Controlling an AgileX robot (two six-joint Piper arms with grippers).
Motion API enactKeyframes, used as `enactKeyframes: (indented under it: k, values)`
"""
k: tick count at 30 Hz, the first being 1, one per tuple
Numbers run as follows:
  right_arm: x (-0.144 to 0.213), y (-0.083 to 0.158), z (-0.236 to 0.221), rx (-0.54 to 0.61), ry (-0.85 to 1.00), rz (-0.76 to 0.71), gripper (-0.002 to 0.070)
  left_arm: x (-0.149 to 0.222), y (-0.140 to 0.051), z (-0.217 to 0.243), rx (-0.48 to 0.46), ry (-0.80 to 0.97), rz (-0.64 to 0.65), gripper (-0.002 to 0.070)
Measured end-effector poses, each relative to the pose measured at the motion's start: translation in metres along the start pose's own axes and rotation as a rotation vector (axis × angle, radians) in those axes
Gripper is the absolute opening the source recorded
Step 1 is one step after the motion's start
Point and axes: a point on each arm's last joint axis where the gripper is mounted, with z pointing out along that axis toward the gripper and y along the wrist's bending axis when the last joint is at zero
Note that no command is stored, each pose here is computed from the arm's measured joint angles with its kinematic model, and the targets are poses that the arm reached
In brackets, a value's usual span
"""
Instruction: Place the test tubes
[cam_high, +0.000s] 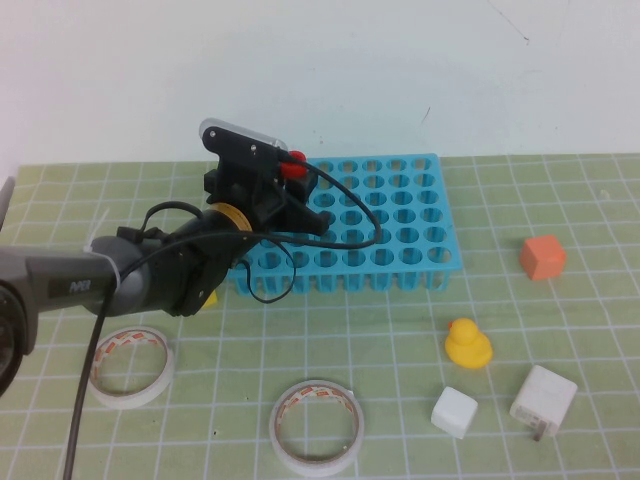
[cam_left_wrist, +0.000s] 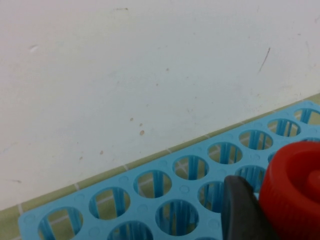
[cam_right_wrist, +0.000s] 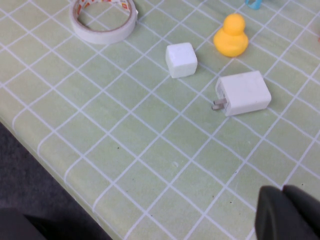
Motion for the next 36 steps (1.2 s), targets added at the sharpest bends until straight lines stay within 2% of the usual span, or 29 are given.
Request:
enactKeyframes:
  k: [6, 11, 13, 18, 23, 27, 30, 33, 36]
  values:
    - [0.000, 0.000, 0.000, 0.000, 0.000, 0.000, -0.0001, 0.001, 0.000, 0.001, 0.005, -0.012, 0.002, 0.0246]
    - [0.000, 0.000, 0.000, 0.000, 0.000, 0.000, -0.0001, 0.002, 0.000, 0.001, 0.007, -0.009, -0.036, 0.0384]
    - [0.000, 0.000, 0.000, 0.000, 0.000, 0.000, -0.0001, 0.001, 0.000, 0.001, 0.008, -0.011, -0.035, 0.0412]
    - [0.000, 0.000, 0.000, 0.000, 0.000, 0.000, -0.0001, 0.002, 0.000, 0.001, 0.002, -0.011, -0.023, 0.0433]
    - [0.000, 0.000, 0.000, 0.000, 0.000, 0.000, -0.0001, -0.015, 0.001, -0.005, -0.024, -0.021, -0.018, 0.0433]
    - [0.000, 0.000, 0.000, 0.000, 0.000, 0.000, -0.0001, -0.047, -0.002, -0.017, -0.032, -0.067, 0.028, 0.0374]
    - [0.000, 0.000, 0.000, 0.000, 0.000, 0.000, -0.0001, -0.080, -0.003, -0.035, -0.052, -0.087, 0.077, 0.0260]
    - [0.000, 0.000, 0.000, 0.000, 0.000, 0.000, -0.0001, -0.114, -0.004, -0.058, -0.081, -0.094, 0.129, 0.0106]
    - [0.000, 0.000, 0.000, 0.000, 0.000, 0.000, -0.0001, -0.144, -0.008, -0.083, -0.100, -0.104, 0.161, 0.0032]
